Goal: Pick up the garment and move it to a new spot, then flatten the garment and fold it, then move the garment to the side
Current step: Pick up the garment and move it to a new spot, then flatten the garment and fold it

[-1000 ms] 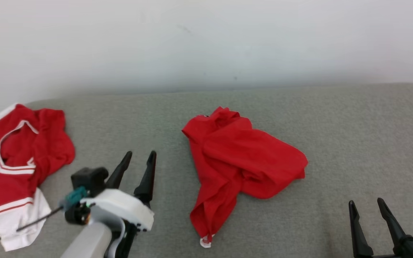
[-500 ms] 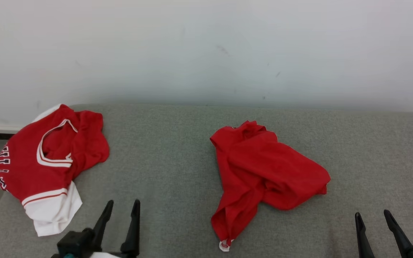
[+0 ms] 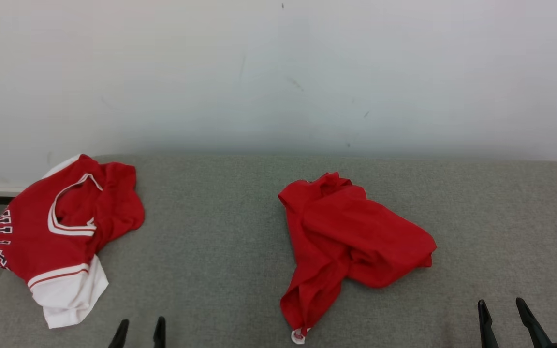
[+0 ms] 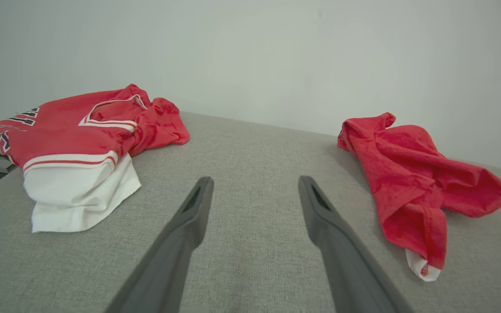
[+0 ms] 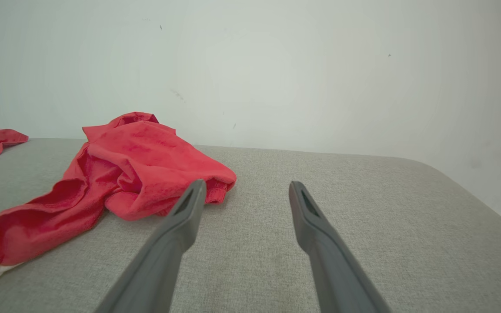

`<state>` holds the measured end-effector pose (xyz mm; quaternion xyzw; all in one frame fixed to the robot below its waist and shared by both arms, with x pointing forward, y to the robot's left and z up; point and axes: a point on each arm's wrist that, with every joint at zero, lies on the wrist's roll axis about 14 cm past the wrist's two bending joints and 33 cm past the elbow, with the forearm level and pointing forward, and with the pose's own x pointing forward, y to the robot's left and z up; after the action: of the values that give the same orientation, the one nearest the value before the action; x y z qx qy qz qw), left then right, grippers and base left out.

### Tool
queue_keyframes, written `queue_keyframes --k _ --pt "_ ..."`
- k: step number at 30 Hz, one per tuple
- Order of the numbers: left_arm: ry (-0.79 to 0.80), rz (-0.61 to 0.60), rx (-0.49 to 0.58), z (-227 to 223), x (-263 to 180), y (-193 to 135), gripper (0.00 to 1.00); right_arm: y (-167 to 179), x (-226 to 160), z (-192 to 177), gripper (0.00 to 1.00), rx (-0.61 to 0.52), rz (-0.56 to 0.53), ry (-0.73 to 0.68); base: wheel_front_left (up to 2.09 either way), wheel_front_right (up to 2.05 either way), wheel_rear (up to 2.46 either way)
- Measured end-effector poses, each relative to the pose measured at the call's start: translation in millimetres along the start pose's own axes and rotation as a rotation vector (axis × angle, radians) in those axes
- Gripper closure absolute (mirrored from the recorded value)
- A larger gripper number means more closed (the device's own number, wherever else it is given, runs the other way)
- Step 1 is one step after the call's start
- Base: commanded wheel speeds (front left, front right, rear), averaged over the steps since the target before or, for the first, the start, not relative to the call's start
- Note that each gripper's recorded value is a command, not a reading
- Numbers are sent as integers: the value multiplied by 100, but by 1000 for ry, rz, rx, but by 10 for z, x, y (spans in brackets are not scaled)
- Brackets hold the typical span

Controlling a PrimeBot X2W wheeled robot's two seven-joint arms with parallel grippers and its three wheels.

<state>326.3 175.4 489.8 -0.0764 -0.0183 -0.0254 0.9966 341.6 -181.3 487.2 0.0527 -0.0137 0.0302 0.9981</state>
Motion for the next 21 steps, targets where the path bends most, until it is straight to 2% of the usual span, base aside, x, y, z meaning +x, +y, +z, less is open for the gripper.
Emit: queue_keyframes --k 10,21 --pt "-3 32 4 3 -52 109 0 30 -2 -28 0 22 2 7 0 0 0" --pt "2 13 6 -10 -7 69 0 27 -22 -54 0 37 -5 13 0 0 0"
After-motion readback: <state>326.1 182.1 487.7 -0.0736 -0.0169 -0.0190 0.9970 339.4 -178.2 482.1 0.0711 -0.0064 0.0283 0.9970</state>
